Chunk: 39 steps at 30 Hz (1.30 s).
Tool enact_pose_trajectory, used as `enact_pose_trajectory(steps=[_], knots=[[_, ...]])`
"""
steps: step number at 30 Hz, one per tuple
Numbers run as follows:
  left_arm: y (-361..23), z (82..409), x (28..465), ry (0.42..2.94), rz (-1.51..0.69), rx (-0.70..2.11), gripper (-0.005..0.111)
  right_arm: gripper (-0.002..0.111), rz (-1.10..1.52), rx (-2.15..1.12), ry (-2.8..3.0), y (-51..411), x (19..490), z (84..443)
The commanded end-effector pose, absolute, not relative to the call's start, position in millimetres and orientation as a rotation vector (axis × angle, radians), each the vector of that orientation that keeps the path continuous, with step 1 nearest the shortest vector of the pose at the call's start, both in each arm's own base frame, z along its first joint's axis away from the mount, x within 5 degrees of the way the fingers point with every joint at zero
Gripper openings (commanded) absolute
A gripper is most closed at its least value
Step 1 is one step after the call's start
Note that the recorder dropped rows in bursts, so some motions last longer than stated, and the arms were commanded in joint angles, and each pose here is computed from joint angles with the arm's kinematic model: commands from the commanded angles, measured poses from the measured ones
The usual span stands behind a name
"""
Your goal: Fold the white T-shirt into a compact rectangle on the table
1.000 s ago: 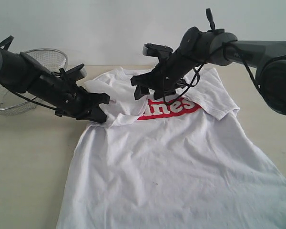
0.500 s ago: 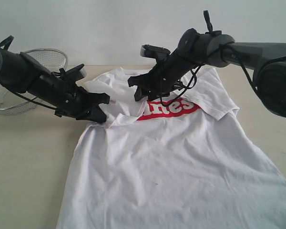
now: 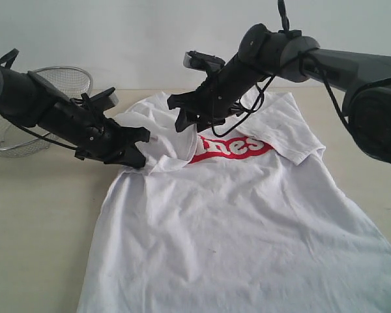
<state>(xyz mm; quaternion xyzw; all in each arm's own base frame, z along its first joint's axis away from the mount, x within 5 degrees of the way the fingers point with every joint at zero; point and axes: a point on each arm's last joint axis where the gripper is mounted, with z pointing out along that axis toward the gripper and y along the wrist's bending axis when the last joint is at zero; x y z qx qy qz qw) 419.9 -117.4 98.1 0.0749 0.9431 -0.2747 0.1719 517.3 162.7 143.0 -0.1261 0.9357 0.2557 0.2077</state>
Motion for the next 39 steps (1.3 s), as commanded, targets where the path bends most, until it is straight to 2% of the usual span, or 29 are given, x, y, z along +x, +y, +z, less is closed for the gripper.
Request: enact_pose_trajectory(steps=[1,5,11,12,14,23,35,39], knots=[[-118,95,419,2.687,-0.767,0.223,0.005,0.035,0.715,-0.368,2.610,164,516,147],[-118,95,419,2.687,-0.767,0.223,0.005,0.018,0.704,-0.383,2.625,163,515,145],[-118,95,419,2.687,-0.767,0.223,0.005,0.017,0.650,-0.418,2.643,160,515,142],[-118,95,419,2.687,-0.767,0.223,0.005,0.014,0.643,-0.430,2.638,160,515,142],[-118,95,419,2.687,-0.767,0.223,0.005,-0.001,0.635,-0.465,2.628,160,515,142],[-118,95,419,2.687,-0.767,0.223,0.005,0.000,0.622,-0.474,2.617,160,516,144],[-119,95,418,2.688,-0.769,0.224,0.005,0.000,0.571,-0.502,2.563,155,512,183],[-119,95,418,2.689,-0.772,0.225,0.005,0.000,0.533,-0.496,2.622,152,508,182]])
